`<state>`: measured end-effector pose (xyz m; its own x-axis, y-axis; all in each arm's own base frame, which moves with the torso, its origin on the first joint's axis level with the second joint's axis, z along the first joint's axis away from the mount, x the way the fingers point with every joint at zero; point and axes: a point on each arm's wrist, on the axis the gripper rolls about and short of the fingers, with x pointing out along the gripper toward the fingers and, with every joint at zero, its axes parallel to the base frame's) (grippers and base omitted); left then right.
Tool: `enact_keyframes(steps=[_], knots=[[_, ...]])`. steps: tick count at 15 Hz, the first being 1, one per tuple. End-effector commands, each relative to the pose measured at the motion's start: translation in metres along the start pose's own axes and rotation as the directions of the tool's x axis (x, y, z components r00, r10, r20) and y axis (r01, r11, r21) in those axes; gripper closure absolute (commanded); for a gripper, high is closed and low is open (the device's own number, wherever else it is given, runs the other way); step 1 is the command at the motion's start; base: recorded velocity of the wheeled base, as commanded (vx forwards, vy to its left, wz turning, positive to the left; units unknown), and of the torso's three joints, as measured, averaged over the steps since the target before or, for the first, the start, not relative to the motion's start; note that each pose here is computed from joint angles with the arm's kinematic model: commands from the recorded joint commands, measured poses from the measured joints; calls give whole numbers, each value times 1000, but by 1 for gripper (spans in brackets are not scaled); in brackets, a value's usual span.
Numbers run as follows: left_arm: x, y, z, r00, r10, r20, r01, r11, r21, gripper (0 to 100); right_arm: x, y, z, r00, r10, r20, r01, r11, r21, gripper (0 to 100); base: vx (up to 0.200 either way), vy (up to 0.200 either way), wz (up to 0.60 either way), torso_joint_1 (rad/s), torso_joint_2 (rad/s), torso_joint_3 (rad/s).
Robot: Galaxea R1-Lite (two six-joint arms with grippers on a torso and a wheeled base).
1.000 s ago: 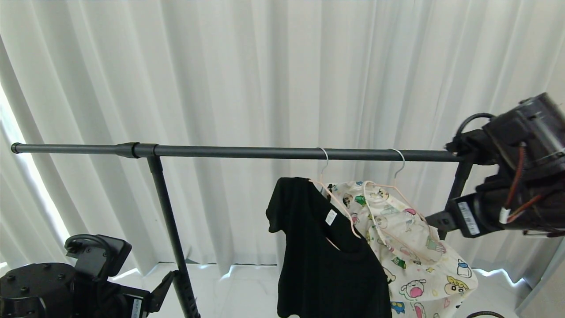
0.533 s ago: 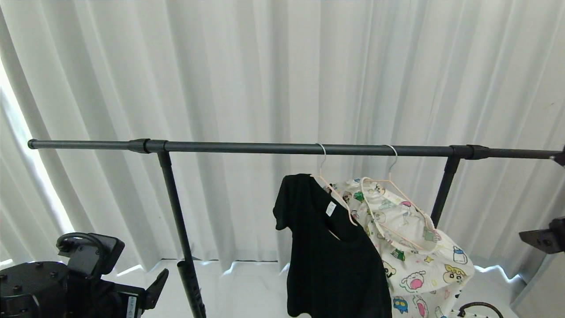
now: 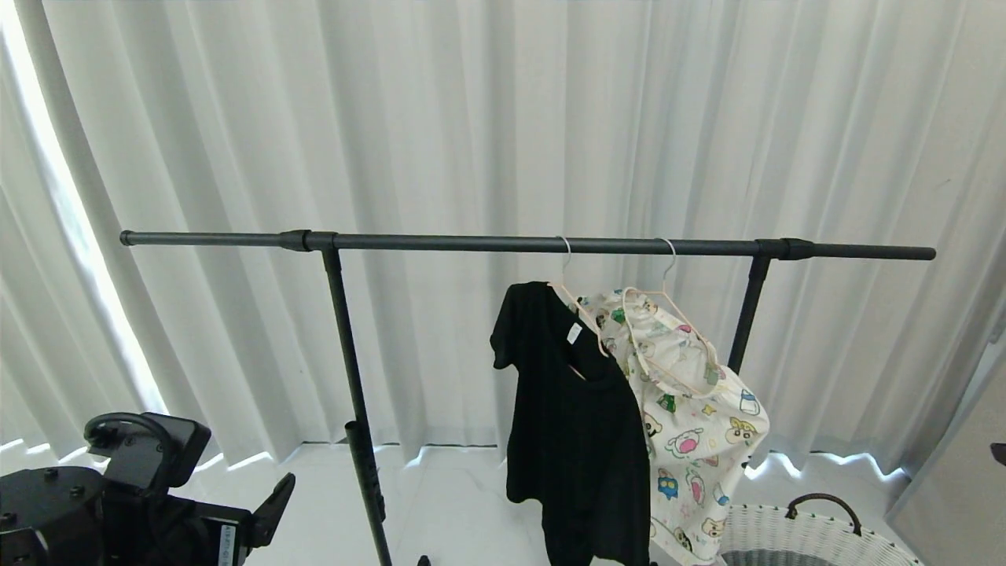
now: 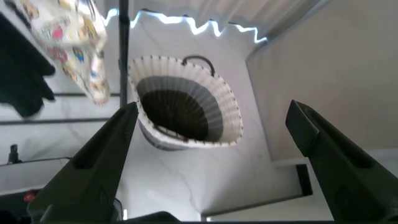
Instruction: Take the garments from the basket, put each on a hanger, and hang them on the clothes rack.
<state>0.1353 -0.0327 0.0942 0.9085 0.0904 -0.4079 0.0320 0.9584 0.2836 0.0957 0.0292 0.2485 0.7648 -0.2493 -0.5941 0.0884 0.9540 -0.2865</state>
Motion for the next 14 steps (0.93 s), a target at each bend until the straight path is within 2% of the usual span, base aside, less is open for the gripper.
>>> enact_keyframes(steps=[1, 4, 6, 8, 11, 14], knots=[[-1, 1, 1, 1000, 10, 8, -10, 1000, -4, 0, -3, -4, -3, 1000, -10, 11, 10, 1000, 19, 0, -200, 0, 0, 2, 7, -2], [-2, 2, 1, 999, 29, 12, -29, 1000, -8, 0, -4, -7, -5, 1000, -28, 9, 28, 999, 30, 0, -200, 0, 0, 2, 1, -1], [-3, 3, 2, 999, 48, 15, -48, 999, -11, 0, -4, -11, -14, 998, -58, 4, 58, 998, 4, 0, -200, 0, 0, 2, 0, 2], [-3, 3, 1, 997, 80, 10, -80, 997, -13, 0, -6, -15, -28, 996, -87, 2, 87, 996, -12, 0, 0, 0, 0, 0, 0, 0], [-4, 5, 1, 991, 133, 4, -133, 991, -16, 0, -9, -17, -35, 996, -86, 10, 86, 996, -8, 0, 0, 0, 0, 0, 0, 0], [-5, 12, 1, 974, 228, -9, -229, 973, -39, 0, -12, -19, -38, 996, -88, 21, 88, 996, 4, 0, 0, 0, 0, 0, 0, 0]])
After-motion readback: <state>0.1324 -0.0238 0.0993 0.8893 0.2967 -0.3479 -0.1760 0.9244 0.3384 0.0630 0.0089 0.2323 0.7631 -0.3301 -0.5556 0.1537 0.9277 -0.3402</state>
